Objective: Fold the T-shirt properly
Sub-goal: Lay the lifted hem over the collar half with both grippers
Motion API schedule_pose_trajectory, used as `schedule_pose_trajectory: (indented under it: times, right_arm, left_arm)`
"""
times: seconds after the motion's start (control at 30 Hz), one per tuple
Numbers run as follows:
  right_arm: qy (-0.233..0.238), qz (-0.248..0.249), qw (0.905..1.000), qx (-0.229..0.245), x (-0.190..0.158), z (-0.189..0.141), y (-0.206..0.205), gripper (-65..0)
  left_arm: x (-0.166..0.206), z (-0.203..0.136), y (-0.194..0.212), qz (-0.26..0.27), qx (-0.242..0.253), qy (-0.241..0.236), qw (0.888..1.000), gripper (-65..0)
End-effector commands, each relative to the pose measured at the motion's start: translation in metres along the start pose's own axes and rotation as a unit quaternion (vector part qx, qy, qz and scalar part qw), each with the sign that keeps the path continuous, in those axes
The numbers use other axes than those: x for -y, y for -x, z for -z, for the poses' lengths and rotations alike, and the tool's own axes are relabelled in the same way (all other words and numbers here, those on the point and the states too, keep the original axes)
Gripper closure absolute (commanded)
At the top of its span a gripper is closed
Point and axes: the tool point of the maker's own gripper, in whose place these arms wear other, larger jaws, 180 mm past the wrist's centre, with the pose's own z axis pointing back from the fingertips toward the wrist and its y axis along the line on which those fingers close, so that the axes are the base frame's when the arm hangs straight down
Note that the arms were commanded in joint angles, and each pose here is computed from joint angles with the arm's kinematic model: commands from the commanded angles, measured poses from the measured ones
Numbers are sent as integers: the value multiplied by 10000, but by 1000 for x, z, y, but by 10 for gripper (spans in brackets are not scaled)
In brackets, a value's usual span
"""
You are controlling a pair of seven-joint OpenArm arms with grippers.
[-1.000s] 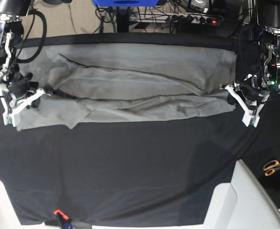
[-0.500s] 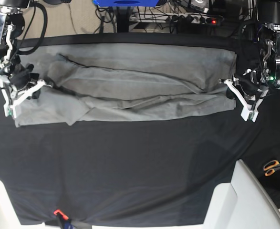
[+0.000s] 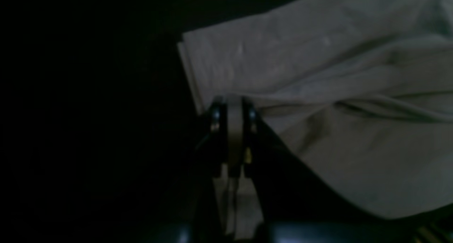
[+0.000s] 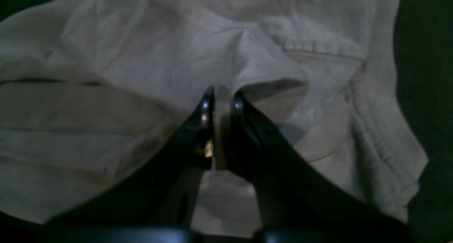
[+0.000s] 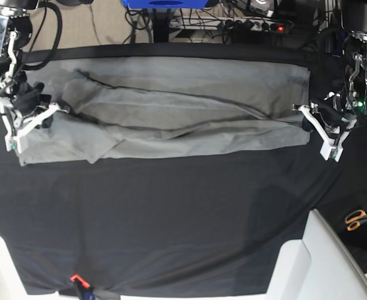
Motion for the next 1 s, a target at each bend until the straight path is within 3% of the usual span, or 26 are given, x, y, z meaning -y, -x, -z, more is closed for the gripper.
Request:
schedule_pose_trajectory:
  times: [0.0,0.97]
  right_arm:
    - [75,2,9996,265,8,-5,-17,0]
    - [198,113,9996,187,19,-8,-8,-5]
  left_arm:
    - [-9,-6,-17,116,195,-92,9997,0]
    - [6,0,-7,363,4,71,9993,0]
